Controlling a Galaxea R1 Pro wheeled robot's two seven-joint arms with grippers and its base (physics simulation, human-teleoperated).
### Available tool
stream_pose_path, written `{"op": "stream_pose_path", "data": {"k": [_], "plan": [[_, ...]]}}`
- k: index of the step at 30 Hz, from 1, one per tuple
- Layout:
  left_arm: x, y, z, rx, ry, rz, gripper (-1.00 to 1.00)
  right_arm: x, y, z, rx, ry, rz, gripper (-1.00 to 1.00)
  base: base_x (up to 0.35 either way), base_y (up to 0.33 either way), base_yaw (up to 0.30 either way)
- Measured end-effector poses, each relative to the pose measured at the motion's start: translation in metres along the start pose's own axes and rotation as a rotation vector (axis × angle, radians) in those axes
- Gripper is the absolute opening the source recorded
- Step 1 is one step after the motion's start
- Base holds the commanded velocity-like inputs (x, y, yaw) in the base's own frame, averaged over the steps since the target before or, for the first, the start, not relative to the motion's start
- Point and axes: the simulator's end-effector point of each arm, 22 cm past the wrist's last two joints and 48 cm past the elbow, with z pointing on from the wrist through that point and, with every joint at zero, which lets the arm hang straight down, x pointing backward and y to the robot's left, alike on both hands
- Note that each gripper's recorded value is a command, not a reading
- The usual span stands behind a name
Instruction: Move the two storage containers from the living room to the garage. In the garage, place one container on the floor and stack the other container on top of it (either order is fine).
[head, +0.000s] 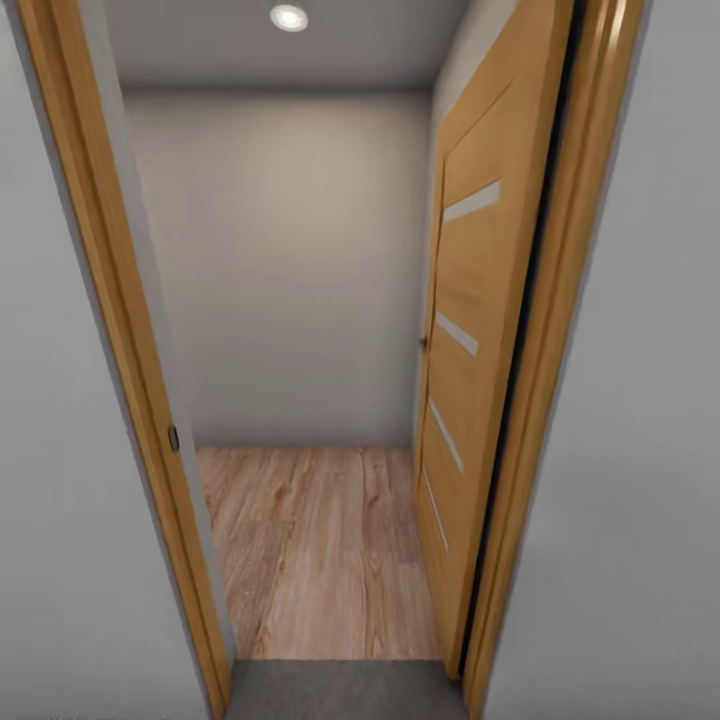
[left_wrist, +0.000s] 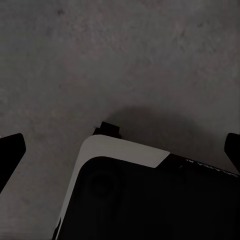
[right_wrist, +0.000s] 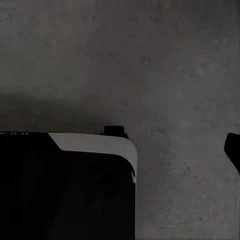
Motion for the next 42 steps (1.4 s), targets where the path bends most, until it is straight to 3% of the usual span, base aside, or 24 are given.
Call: {"op": "stream_pose_path", "data": {"k": [14,42], "plan": [[-0.0002,0.0005,0.0000,0.000,0.000,0.002,1.00,-0.0008,0.0002,0.0000,0.001,-0.002,0.000,1.00,0.312,0.000,0.282],[-0.0001,0.0000,0.0000,0.000,0.000,0.004,1.00,-0.0010,0.0091,-0.0004,-0.020,-0.002,-0.004,1.00,0.317,-0.016,0.011]]}}
